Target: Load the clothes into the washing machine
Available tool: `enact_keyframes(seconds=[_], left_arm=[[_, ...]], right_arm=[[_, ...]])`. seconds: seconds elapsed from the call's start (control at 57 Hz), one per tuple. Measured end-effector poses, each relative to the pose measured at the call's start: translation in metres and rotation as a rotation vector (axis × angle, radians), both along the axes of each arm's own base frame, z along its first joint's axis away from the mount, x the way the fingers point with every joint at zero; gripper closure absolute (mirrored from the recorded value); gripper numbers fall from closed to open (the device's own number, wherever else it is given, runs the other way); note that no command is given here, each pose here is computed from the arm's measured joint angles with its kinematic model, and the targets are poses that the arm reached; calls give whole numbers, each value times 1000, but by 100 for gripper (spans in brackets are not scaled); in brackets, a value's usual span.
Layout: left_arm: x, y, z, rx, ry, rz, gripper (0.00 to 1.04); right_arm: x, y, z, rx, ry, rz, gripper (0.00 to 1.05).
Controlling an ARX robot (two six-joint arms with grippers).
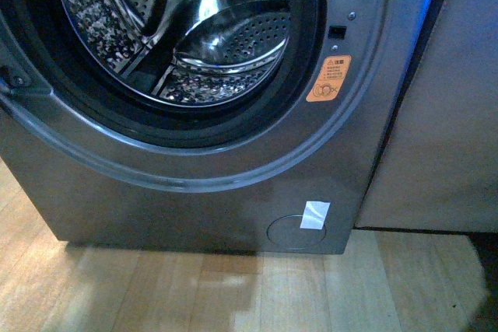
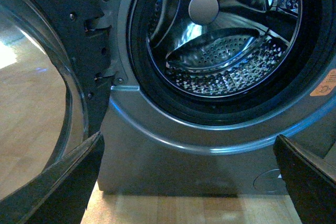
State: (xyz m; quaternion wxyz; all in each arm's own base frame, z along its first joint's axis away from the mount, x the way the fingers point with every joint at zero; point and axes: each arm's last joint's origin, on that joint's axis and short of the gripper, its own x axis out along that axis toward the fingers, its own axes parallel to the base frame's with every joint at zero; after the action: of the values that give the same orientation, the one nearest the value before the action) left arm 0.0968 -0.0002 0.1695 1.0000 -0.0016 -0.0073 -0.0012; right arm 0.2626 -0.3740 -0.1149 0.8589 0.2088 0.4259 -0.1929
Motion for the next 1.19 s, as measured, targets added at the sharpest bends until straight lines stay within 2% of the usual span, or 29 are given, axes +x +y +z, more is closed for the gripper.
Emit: enact_keyframes(seconds=[0.088,0.403,0.596,0.771,0.876,1.192], left_arm=[[0,0,0,0,0,0,7],[0,0,0,0,0,0,7],[0,0,0,0,0,0,7],[0,0,0,0,0,0,7],[0,0,0,0,0,0,7],[0,0,0,0,0,0,7]], right_arm=[[-3,-4,25,-41,-50,0,98],[-24,-14,107,-185,-221,4,99],[-44,-18,181,-282,-361,22,99],[-54,-18,267,-388,-516,49,99],[-55,-15,308,-429,-594,68,99],[-37,16,437,-553,-821,181,99]])
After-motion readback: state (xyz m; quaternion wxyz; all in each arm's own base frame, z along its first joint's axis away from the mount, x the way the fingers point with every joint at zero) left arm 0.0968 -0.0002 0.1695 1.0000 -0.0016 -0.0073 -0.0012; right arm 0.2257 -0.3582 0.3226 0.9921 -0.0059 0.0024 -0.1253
